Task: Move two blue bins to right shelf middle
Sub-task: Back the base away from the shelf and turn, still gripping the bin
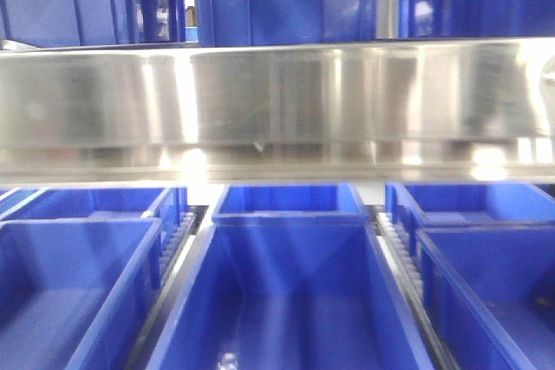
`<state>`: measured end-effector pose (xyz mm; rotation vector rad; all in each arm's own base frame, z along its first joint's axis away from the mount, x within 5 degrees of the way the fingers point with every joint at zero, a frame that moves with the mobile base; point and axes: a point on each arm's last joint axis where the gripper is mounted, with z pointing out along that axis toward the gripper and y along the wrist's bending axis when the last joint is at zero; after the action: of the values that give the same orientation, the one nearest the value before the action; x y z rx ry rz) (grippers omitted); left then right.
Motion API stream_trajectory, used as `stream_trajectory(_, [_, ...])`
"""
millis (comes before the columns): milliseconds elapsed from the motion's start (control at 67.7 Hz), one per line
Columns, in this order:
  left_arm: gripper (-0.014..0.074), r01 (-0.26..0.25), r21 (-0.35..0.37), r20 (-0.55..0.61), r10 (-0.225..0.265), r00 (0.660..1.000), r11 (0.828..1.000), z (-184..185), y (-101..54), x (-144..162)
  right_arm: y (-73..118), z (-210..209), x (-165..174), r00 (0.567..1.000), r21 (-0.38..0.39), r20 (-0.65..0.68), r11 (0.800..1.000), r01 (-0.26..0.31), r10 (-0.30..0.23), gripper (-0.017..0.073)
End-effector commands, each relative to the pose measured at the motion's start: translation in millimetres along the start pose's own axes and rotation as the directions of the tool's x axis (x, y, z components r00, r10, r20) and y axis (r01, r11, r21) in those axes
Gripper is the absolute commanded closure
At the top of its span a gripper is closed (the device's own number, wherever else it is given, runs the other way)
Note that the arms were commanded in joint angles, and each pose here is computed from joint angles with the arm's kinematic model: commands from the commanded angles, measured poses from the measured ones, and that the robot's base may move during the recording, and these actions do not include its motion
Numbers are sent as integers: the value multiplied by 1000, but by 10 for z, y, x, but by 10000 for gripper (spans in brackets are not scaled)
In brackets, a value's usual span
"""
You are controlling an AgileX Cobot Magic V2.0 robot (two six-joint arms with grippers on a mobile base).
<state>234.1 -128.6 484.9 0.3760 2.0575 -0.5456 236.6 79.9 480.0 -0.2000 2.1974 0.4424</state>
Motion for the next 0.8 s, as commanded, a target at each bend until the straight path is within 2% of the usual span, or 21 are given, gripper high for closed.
stream_trajectory(0, [704,12,54,135,-19,991,998,-187,-83,-132,-44,-21,-83,997,40,73,999,26,-29,713])
stream_trajectory(783, [704,12,54,135,-19,991,998,-187,-83,-132,-44,-21,-83,997,40,73,999,26,-29,713])
